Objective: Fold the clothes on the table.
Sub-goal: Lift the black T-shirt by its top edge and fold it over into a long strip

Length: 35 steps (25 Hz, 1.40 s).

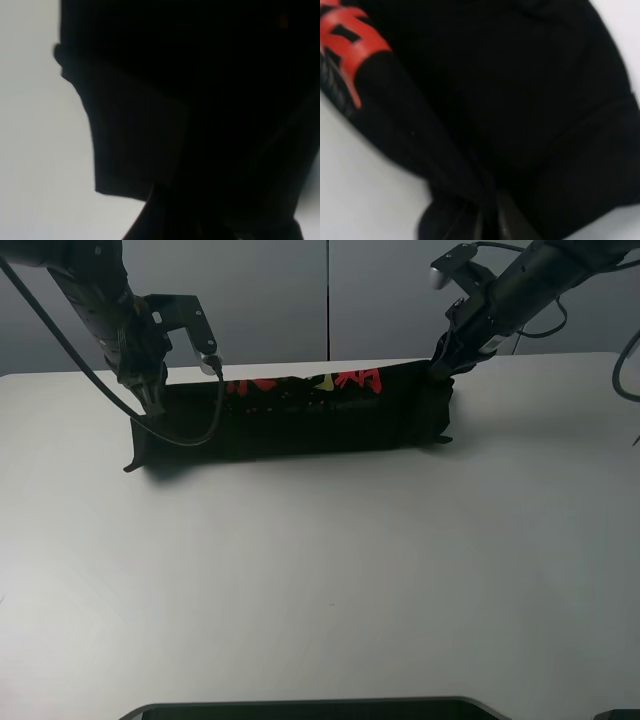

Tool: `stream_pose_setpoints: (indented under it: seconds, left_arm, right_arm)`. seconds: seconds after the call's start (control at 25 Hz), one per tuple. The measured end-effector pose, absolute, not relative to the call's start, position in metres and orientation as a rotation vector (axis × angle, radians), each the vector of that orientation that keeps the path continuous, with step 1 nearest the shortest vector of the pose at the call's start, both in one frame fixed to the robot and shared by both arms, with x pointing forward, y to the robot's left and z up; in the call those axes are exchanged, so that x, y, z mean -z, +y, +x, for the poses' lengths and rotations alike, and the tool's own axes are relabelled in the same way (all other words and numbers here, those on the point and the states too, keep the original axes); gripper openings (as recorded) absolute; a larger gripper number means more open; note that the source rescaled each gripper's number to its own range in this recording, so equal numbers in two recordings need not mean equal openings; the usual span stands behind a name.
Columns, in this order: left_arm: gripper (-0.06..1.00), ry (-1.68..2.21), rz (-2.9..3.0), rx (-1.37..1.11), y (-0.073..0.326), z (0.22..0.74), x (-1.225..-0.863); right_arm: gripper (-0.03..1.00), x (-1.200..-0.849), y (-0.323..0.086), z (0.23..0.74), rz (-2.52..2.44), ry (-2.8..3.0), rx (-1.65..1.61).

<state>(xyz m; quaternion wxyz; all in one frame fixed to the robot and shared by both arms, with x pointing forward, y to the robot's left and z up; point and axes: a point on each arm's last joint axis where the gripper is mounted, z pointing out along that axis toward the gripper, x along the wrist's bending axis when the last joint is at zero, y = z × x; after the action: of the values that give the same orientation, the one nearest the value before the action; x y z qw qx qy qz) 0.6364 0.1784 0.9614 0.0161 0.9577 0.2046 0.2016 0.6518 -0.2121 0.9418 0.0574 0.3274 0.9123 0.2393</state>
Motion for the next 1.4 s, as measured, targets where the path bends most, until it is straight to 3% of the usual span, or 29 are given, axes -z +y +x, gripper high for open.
stream_pose_setpoints:
  seconds: [0.24,0.72,1.4]
  left_arm:
    - [0.02,0.576,2.892,-0.788,0.175,0.647,-0.967]
    - [0.02,0.624,2.952,-0.743,0.176,0.654,-0.930]
    - [0.02,0.733,2.831,-1.002,0.179,0.668,-0.935]
  right_arm:
    - [0.01,-0.901,-0.212,0.666,0.963,2.733,-0.722]
    - [0.01,-0.905,-0.211,0.678,0.840,2.607,-0.750]
    - [0.01,-0.916,-0.209,0.693,0.650,2.414,-0.803]
